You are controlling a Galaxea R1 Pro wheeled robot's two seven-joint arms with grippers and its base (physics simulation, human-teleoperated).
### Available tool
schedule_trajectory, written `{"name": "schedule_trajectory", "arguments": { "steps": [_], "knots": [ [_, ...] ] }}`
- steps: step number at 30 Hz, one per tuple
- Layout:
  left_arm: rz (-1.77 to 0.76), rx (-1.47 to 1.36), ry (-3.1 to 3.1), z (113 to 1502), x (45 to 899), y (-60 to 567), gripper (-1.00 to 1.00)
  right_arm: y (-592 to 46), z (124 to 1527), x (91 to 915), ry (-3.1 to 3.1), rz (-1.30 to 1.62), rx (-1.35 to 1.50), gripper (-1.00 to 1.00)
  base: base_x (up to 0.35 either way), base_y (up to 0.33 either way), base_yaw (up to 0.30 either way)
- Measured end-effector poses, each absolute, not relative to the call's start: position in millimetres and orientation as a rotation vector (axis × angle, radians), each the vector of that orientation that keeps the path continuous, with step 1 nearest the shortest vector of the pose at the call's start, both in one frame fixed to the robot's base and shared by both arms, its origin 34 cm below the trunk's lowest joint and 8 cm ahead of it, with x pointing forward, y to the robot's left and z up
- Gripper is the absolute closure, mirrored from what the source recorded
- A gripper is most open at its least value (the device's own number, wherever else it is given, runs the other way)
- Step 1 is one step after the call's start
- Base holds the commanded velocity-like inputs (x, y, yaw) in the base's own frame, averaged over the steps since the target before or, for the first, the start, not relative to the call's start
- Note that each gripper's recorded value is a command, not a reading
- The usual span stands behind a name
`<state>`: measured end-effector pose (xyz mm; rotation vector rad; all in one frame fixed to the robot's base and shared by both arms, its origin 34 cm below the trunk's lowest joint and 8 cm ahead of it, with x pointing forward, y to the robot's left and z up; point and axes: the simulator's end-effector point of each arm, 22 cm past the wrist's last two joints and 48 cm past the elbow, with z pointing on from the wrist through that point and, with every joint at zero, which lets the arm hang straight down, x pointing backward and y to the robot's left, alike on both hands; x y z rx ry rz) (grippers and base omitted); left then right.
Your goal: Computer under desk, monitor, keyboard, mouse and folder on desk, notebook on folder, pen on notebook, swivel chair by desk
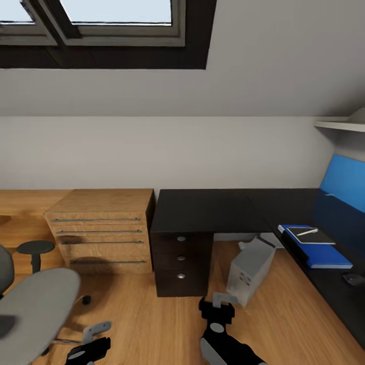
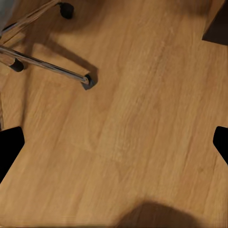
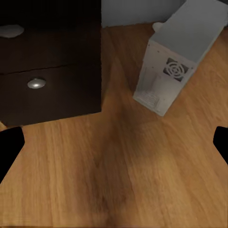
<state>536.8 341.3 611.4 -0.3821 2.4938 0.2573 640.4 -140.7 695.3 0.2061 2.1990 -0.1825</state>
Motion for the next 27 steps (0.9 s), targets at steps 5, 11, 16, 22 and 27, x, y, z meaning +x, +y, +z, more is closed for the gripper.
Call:
{"name": "schedule_trajectory", "arguments": {
  "steps": [5,11,16,22,27],
  "knots": [
    [0.259,-0.387,2.494,616,537,342,-1.0,-161,680,627,2.233,-0.25,0.193,-1.0,0.0,0.0,0.096],
    [0.33,-0.406,2.517,607,515,355,-1.0,-186,659,608,2.221,-0.285,0.096,-1.0,0.0,0.0,0.02],
    [0.419,-0.442,2.492,596,492,370,-1.0,-189,648,594,2.237,-0.248,-0.005,-1.0,0.0,0.0,0.002],
    [0.391,-0.44,2.471,589,474,366,-1.0,-196,648,584,2.228,-0.221,-0.038,-1.0,0.0,0.0,0.0],
    [0.202,-0.376,2.47,582,467,330,-1.0,-202,648,571,2.218,-0.216,-0.058,-1.0,0.0,0.0,0.0]
  ]
}}
